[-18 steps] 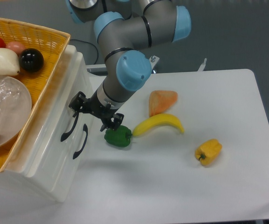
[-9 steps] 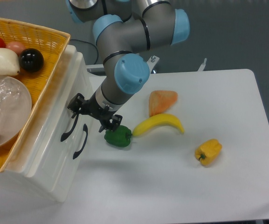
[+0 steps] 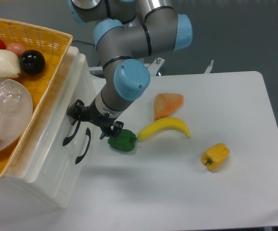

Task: Slide open the top white drawer
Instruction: 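Lower the gripper onto the upper drawer handle and close on it, then pull the handle outward to start sliding the upper drawer open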

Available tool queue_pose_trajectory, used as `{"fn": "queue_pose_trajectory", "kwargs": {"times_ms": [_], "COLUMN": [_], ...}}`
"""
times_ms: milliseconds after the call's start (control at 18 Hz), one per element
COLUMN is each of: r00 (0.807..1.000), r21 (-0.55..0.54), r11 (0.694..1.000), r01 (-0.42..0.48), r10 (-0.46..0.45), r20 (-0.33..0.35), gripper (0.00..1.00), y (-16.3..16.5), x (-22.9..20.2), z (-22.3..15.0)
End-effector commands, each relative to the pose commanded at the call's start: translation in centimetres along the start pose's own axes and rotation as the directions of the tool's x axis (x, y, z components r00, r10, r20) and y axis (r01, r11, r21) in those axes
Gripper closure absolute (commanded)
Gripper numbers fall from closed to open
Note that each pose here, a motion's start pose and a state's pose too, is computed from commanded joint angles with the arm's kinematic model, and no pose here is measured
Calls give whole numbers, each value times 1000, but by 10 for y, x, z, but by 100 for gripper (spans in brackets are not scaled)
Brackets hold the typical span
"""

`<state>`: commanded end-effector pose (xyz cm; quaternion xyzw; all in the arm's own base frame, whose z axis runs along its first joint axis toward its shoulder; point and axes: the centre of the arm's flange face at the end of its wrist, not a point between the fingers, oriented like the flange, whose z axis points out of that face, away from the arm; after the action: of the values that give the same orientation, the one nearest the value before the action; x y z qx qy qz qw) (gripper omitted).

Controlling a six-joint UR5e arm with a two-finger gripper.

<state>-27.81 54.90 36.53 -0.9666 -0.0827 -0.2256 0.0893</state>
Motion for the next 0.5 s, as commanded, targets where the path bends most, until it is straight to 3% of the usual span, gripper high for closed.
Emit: {"fn": "queue_pose_trajectory", "kwargs": {"times_ms": [500], "r00": [1000], "r21": [23], "r11": [1000], "r01": [-17], "r10": [17], "r20": [21], "gripper": [12], "y": [-3], "x": [2], "z": [-5]}}
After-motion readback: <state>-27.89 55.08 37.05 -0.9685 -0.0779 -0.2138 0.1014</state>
